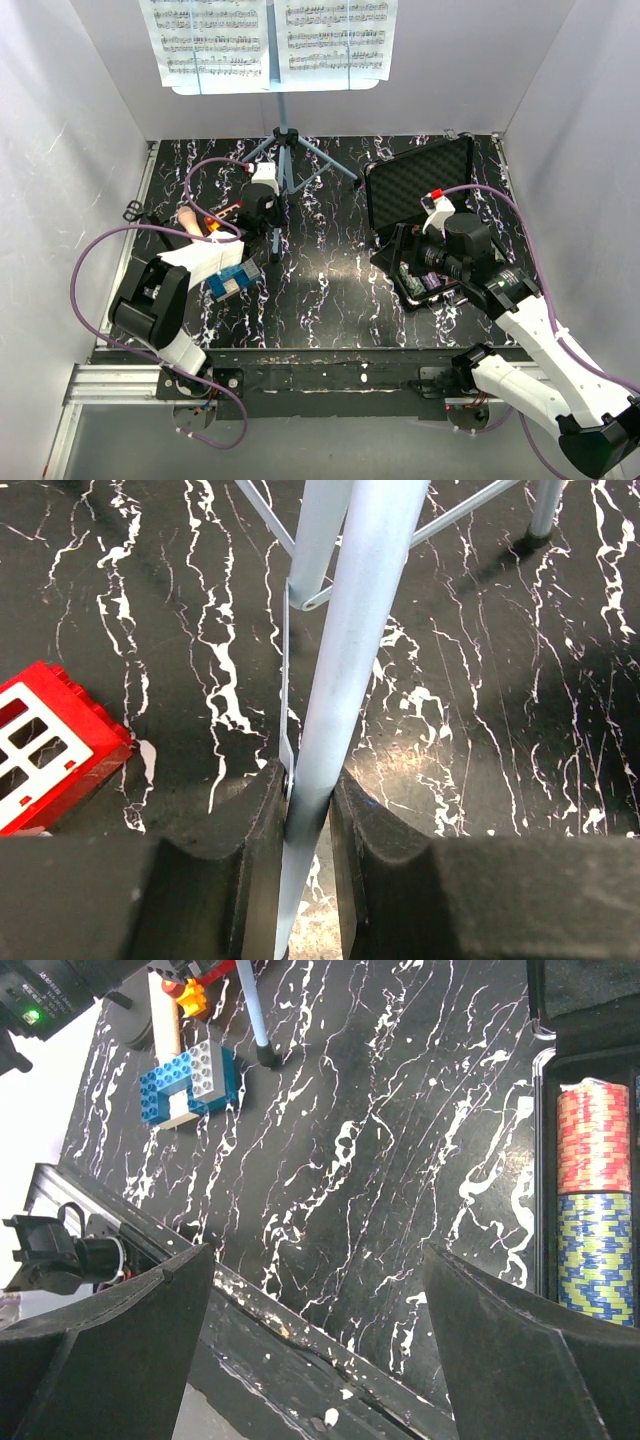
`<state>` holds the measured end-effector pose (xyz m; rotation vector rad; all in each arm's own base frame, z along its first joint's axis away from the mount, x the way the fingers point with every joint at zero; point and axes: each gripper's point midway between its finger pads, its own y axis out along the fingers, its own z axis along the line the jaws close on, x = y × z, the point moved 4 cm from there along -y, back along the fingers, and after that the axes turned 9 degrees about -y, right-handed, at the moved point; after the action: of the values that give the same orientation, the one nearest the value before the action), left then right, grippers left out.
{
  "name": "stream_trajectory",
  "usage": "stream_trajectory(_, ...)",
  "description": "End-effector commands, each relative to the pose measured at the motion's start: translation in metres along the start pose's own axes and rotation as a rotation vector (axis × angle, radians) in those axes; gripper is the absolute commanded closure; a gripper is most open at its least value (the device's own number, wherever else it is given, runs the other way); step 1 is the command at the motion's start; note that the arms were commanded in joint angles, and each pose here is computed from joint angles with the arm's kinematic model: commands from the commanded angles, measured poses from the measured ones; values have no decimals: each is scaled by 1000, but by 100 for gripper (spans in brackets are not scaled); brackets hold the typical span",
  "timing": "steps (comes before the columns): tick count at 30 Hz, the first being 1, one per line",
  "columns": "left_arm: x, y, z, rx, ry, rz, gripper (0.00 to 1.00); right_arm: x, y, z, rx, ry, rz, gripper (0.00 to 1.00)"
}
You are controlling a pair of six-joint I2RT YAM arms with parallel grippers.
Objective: Pack up the instrument practice props
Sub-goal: Adjust the music stand at the center of the board.
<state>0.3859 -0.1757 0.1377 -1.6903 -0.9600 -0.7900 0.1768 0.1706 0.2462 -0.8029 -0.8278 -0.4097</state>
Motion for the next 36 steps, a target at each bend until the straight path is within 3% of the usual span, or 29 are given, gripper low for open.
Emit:
stream_trajectory(1,15,-11,-34,-181,-39,-31,89,11,-5,2,-8,-19,-46,7)
stream_trajectory(5,11,-13,-33,-186,-48,-20,100,10,-8,-2,-32,-26,-48,7)
stream_trajectory(11,10,-23,-36,-208,-72,0,100,12,-13,-8,-85,-43,-64,7)
stream_trajectory(19,4,-49,-39,-251,-118,48,100,11,-13,-41,-324,-63,-21,8)
stream_trajectory(36,-16,-85,-34,-262,-145,109,100,-47,21,-71,-402,-10,177,15)
